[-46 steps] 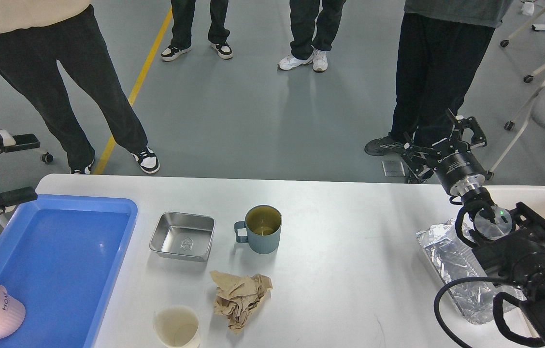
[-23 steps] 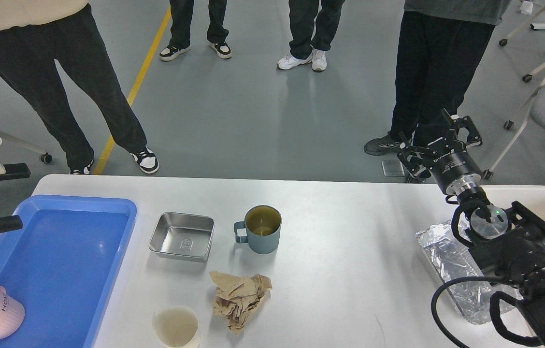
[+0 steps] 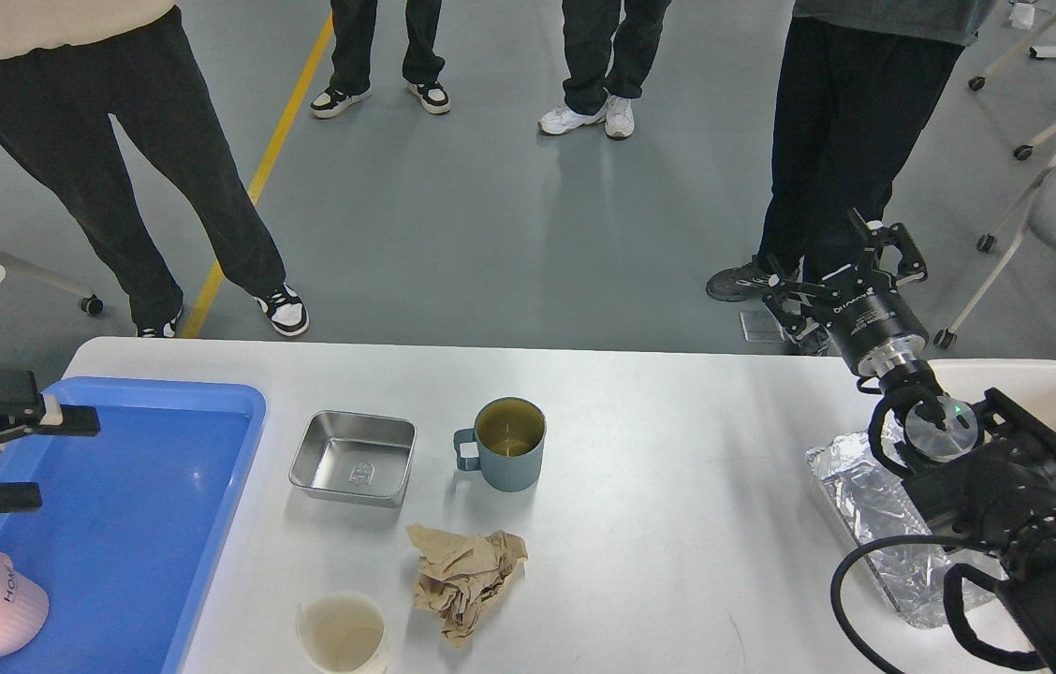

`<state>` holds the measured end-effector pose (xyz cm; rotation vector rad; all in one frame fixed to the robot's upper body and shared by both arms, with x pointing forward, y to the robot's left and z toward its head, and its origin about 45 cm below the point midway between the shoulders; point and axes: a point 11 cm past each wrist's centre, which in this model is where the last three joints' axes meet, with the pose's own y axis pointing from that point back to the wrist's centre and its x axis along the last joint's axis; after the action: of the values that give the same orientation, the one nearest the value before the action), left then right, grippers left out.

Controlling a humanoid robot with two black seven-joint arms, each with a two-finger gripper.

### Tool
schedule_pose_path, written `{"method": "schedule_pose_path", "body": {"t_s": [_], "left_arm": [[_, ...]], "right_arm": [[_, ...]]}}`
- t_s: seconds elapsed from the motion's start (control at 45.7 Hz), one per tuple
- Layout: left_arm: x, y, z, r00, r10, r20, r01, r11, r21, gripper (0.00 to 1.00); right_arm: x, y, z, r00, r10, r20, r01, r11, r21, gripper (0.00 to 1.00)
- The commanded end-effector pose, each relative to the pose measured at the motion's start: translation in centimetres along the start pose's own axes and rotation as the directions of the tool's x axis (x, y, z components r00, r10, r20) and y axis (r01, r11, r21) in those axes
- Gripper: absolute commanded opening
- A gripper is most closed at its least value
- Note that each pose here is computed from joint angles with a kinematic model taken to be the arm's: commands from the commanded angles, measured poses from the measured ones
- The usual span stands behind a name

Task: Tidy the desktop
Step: 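Raise the left gripper and move it toward the teal mug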

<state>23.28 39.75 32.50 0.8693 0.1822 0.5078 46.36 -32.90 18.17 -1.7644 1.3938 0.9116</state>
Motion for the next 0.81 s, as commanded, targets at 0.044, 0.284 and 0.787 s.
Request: {"method": "schedule_pose_path", "body": {"t_s": [0.044,0.284,0.787], "left_arm": [[0.3,-2.2,0.3,0.995,-0.025,0.092,0.015,0.995,0.102,0.96],[0.7,-4.7,2.0,0.984,-0.048,0.171,0.018,0.985,0.174,0.96],[1.3,-11.6,6.0,0.945,-0.017,0.326,-0.049,0.980,0.193,0.96]], "right_arm": [[0.1,0.1,0.2,1.000,0.000,0.003,0.000,1.000,-0.002,1.00],[0.0,0.1,0.2,1.000,-0.004,0.000,0.004,1.000,-0.005,1.00],[-0.9,-0.3,1.3,0.999,-0.037,0.018,0.037,0.999,-0.021,1.00]]}}
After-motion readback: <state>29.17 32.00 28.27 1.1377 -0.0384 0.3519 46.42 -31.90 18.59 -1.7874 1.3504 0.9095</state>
